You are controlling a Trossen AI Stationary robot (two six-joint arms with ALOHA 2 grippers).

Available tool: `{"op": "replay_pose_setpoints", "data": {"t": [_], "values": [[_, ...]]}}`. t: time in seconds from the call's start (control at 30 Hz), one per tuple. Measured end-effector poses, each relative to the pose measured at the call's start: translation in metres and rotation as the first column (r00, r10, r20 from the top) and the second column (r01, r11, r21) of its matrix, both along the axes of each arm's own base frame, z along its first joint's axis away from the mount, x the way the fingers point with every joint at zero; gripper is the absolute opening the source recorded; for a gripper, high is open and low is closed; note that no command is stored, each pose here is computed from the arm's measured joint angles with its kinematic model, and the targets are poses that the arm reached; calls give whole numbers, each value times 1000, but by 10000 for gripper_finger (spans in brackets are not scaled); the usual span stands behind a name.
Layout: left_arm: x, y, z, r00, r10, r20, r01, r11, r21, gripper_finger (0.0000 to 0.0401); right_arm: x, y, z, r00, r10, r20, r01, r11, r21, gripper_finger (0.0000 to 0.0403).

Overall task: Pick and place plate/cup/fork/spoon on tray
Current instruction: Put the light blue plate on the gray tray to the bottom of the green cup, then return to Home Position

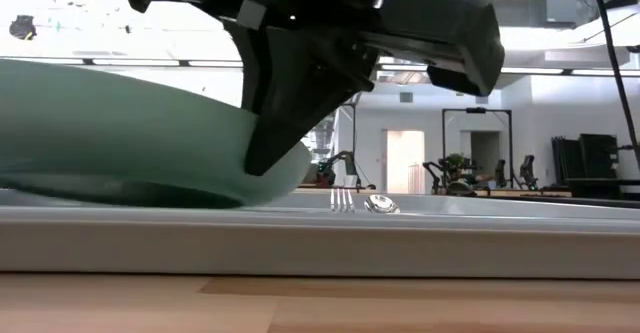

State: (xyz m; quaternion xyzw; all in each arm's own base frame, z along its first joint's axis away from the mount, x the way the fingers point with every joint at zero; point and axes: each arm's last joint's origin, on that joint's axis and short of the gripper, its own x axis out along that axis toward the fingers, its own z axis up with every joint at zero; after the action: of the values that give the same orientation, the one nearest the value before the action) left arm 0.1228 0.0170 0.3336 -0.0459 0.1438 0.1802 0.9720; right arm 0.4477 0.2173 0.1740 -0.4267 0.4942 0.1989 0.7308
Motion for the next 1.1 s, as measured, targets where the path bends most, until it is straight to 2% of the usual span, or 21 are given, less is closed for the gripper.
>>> {"op": "replay_pose_setpoints", "data": {"t": [0.5,0.73,0.97,1.1], "values": [[0,0,-1,1000,0,-10,0,1000,-1,177,7,5,3,998,10,62,-16,996,91,60],[-1,0,-2,1000,0,-17,0,1000,-2,177,8,6,3,998,17,56,-25,991,129,115],[-1,0,-2,1000,0,-22,0,1000,-3,177,6,5,7,994,-98,55,86,978,188,180],[-1,0,-2,1000,0,-21,0,1000,-4,177,3,-3,28,986,-150,75,131,969,209,201]]}}
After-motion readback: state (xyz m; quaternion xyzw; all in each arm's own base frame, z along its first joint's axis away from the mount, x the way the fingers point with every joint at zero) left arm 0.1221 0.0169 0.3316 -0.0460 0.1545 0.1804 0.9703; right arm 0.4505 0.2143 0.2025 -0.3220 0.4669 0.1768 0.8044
